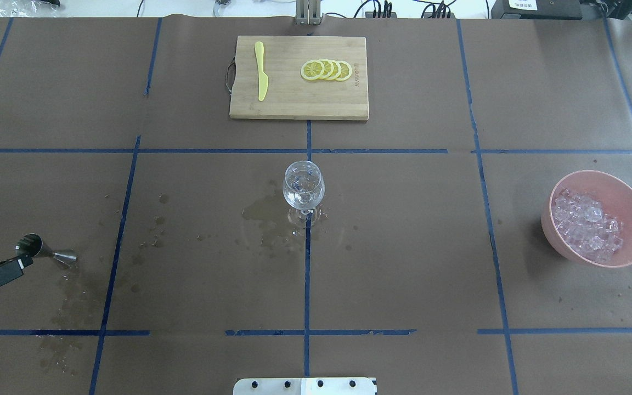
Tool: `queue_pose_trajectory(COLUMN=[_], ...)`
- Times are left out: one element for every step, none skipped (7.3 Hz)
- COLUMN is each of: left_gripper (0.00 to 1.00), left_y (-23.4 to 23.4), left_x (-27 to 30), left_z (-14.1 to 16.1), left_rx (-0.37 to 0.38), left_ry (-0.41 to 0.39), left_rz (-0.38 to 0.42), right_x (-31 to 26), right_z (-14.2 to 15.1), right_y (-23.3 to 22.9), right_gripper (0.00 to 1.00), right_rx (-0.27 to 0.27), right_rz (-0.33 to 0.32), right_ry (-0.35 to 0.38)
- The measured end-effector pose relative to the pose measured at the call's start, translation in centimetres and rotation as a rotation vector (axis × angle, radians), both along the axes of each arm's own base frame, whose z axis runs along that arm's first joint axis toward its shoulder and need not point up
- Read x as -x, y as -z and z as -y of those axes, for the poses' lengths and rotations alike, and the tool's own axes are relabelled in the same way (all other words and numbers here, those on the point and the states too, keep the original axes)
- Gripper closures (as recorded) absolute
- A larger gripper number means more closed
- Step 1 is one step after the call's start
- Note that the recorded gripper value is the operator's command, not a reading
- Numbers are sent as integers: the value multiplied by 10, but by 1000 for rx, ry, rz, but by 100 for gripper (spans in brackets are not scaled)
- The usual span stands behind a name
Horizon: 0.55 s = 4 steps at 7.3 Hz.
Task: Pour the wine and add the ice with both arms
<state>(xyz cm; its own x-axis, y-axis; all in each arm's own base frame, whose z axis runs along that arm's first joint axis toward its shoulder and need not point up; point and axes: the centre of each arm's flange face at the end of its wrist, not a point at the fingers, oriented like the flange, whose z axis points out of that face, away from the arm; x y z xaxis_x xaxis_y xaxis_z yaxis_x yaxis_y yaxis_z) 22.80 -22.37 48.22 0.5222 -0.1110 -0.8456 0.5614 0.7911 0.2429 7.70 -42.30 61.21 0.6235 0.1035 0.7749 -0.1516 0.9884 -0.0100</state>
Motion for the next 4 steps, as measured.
queue_pose_trajectory(left_gripper=[1, 1, 1, 1], left_y=[-3, -9, -14, -14], left_x=[-4, -13, -29, -51], left_z=[-2, -6, -15, -25], left_rx=[-12, -11, -14, -23], left_ry=[39, 77, 107, 126], left_rz=[16, 56, 93, 118], right_x=[0, 0, 0, 1], right_z=[2, 3, 2, -1], right_y=[9, 16, 17, 16], right_gripper=[0, 0, 0, 0], right_rx=[-16, -26, -26, -18], right_rz=[2, 2, 4, 11], right_ry=[-1, -1, -1, -1])
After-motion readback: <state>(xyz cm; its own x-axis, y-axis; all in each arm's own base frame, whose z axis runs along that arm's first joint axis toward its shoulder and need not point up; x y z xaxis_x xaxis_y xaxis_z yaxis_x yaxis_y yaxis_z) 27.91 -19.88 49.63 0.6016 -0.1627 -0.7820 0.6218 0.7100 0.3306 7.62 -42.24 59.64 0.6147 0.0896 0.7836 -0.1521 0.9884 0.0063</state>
